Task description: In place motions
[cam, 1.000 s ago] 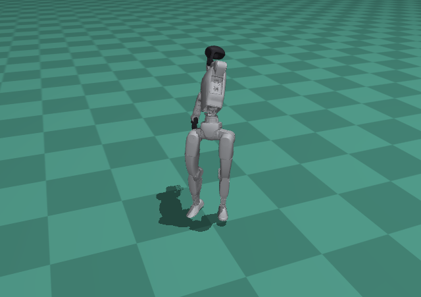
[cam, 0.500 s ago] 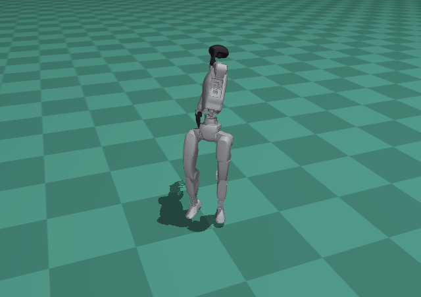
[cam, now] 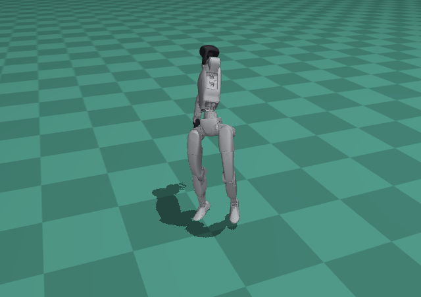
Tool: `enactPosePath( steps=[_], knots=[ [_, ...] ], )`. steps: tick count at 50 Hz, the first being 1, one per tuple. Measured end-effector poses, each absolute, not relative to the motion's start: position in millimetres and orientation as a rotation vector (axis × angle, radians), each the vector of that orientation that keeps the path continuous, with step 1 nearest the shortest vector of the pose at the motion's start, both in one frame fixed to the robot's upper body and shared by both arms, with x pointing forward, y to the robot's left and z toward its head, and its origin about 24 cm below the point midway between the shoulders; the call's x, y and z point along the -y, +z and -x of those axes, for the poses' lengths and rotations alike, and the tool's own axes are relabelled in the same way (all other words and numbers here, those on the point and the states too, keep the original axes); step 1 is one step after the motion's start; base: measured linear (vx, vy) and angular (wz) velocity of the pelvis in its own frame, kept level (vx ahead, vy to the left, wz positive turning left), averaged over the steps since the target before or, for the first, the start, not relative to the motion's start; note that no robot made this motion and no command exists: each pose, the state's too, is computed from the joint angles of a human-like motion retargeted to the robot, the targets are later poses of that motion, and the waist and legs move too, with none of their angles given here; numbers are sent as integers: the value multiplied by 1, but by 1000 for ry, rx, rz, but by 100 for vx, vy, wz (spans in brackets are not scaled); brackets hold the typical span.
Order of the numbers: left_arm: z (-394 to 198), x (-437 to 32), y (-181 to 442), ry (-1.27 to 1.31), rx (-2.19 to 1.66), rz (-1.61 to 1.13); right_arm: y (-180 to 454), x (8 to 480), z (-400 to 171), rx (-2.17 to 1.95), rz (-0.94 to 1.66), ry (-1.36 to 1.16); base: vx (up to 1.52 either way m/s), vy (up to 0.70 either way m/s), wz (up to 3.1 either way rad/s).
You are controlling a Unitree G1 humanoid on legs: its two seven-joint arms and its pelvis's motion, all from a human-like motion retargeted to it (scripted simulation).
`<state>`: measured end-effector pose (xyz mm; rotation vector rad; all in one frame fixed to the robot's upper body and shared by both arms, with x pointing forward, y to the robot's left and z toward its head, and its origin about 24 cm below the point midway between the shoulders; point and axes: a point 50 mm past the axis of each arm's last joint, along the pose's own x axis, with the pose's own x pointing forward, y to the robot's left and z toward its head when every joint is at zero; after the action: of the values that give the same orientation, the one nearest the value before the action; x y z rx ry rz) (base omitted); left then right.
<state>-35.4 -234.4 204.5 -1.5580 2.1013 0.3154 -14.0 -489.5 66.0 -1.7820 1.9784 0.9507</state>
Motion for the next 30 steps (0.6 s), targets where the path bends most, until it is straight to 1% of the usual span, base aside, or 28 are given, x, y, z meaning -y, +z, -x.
enactPosePath(
  steps=[4,9,13,17,21,26,29,30],
  knots=[
    [32,249,230,247,-2176,1658,48,472,19,-1909,1706,1096,-8,6,0],
    [30,256,246,210,-2234,1712,23,440,22,-1771,1540,1192,0,9,3],
    [31,256,247,240,-2268,1704,10,416,19,-1675,1453,1261,9,8,27],
    [33,252,239,323,-2269,1679,5,406,15,-1638,1463,1310,21,8,29],
    [35,246,226,417,-2253,1628,8,413,16,-1680,1534,1357,34,10,11],
    [39,238,214,496,-2247,1559,25,441,23,-1849,1649,1345,33,7,58],
    [40,236,209,507,-2239,1544,43,464,25,-1988,1719,1252,3,-1,83],
    [40,233,205,515,-2215,1532,52,473,24,-2040,1737,1174,-16,-1,61]
  ],
)
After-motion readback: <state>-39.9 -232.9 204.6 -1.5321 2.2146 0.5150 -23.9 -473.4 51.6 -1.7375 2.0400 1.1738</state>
